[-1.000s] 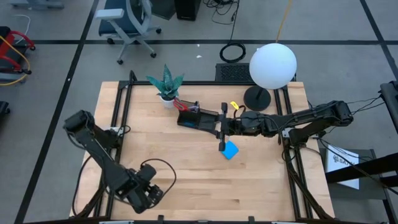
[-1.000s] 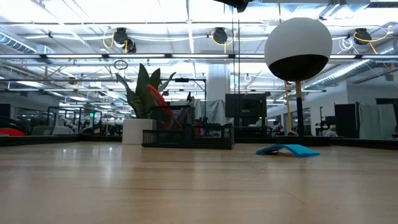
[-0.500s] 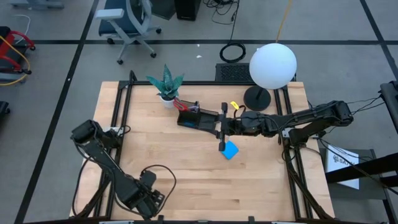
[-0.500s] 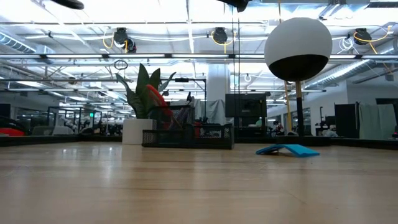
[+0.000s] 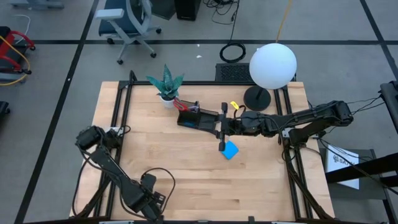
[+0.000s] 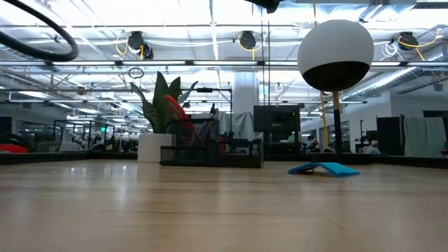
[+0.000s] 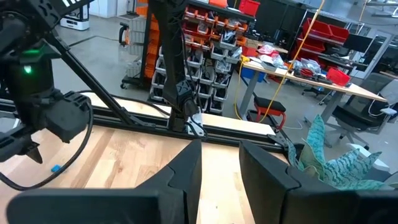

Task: Pick and place office supplies into organizer
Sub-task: Put the blue paper clip into the black desk organizer

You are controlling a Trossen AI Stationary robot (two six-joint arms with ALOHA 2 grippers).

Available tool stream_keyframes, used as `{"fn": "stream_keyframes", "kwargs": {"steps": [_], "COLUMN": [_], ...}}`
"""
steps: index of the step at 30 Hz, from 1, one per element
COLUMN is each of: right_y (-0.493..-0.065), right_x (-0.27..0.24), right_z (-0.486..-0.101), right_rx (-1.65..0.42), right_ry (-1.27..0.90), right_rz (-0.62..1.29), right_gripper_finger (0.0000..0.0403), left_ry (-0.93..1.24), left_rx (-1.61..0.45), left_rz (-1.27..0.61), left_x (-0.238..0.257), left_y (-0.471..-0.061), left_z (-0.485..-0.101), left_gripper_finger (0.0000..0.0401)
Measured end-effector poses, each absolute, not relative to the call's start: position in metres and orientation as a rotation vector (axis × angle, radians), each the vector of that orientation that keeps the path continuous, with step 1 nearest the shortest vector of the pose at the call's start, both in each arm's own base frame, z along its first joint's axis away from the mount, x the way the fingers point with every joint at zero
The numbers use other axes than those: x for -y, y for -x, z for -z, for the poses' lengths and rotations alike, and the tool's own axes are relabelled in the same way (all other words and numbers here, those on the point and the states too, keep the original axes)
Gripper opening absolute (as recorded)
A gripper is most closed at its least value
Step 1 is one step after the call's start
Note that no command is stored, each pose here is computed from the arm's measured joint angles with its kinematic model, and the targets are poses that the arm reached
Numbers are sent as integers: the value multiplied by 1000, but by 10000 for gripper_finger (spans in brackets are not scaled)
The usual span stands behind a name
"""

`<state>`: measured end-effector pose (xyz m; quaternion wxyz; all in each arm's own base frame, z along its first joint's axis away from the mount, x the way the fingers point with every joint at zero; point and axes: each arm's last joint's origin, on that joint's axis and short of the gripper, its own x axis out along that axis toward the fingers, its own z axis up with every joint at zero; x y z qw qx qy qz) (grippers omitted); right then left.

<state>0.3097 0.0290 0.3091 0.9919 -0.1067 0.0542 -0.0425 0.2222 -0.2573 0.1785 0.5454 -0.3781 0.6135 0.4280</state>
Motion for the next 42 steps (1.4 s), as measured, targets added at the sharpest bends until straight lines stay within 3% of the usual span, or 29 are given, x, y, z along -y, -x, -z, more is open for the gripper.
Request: {"fn": "stream_keyframes", "kwargs": {"steps": [18, 36, 42], "right_y": [-310, -310, -310], "right_x": [-29, -29, -29], "right_z": [-310, -310, -310], "right_rx": [-101, -95, -95], "right_ry": [211, 209, 209], "right_rz": [86, 86, 86], "right_gripper_finger": [100, 100, 100], "left_ry": [887, 979, 945], "left_rx": [-1451, -1457, -1493], "left_rz": [-1060, -901, -756], "left_x": [250, 252, 262], "left_y": [-218, -222, -219], "left_z": [-153, -135, -137], "left_gripper_finger": [292, 292, 292]}}
